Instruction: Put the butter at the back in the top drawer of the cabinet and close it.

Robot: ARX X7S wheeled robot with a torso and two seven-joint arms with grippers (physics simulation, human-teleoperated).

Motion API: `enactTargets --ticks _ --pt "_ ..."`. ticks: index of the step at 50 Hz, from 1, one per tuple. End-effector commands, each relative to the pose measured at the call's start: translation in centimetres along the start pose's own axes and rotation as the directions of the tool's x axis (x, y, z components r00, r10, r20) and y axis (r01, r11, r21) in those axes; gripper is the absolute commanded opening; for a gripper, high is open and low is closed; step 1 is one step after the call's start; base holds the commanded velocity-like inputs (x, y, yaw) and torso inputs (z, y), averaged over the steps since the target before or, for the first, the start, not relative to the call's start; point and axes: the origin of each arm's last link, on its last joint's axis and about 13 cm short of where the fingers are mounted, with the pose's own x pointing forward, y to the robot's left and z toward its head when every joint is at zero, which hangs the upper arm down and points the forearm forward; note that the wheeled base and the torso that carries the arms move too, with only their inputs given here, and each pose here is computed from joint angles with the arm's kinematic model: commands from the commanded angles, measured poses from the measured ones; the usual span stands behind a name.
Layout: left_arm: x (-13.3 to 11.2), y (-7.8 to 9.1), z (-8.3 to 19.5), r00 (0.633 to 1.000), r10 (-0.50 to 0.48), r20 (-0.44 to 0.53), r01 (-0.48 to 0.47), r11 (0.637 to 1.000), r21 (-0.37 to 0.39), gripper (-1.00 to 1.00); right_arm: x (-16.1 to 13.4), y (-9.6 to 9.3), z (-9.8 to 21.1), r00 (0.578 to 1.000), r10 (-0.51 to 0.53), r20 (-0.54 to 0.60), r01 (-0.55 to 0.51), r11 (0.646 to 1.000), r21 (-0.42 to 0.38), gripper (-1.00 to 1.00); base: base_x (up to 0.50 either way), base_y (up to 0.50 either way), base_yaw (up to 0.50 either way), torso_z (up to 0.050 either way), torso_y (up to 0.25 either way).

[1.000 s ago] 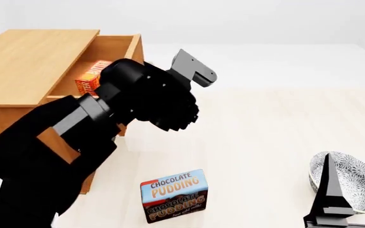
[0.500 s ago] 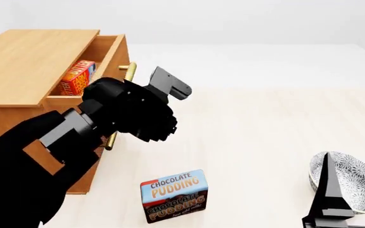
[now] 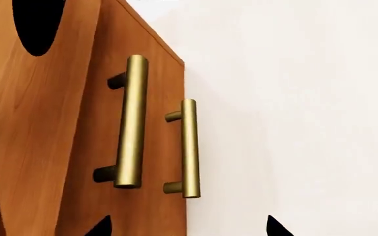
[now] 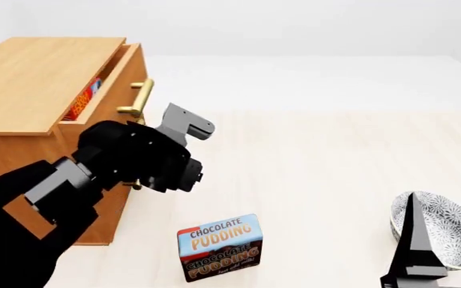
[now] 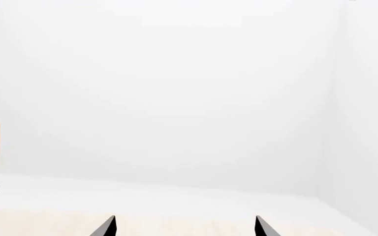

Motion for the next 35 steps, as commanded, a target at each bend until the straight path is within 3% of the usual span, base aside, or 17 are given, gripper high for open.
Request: enactTargets --ticks 1,8,24,35 --pt "0.2 1.0 -1.3 0.999 0.048 0.009 -0.048 0.999 -0.012 1.0 -0.1 0.1 0.1 1.0 0.003 0.005 -0.003 1.0 -0.001 1.0 0.0 0.0 0.0 0.0 0.0" --pt "-0.1 1.5 -1.6 0.999 0.046 0.015 -0.046 0.999 -0.027 1.0 -0.2 0.1 0.1 1.0 0.003 0.008 -0.003 1.0 -0.002 1.0 0.0 0.0 0.0 0.0 0.0" --pt "-1.7 4.6 -1.7 0.986 0.14 0.085 -0.128 0.983 -0.132 1.0 -0.2 0.1 0.1 1.0 0.006 0.01 -0.006 1.0 -0.003 1.0 0.0 0.0 0.0 0.0 0.0" --pt "-1.2 5.5 -2.2 0.984 0.166 0.065 -0.154 0.974 -0.164 1.0 -0.2 0.1 0.1 1.0 0.008 0.01 -0.008 1.0 -0.003 1.0 0.0 0.0 0.0 0.0 0.0"
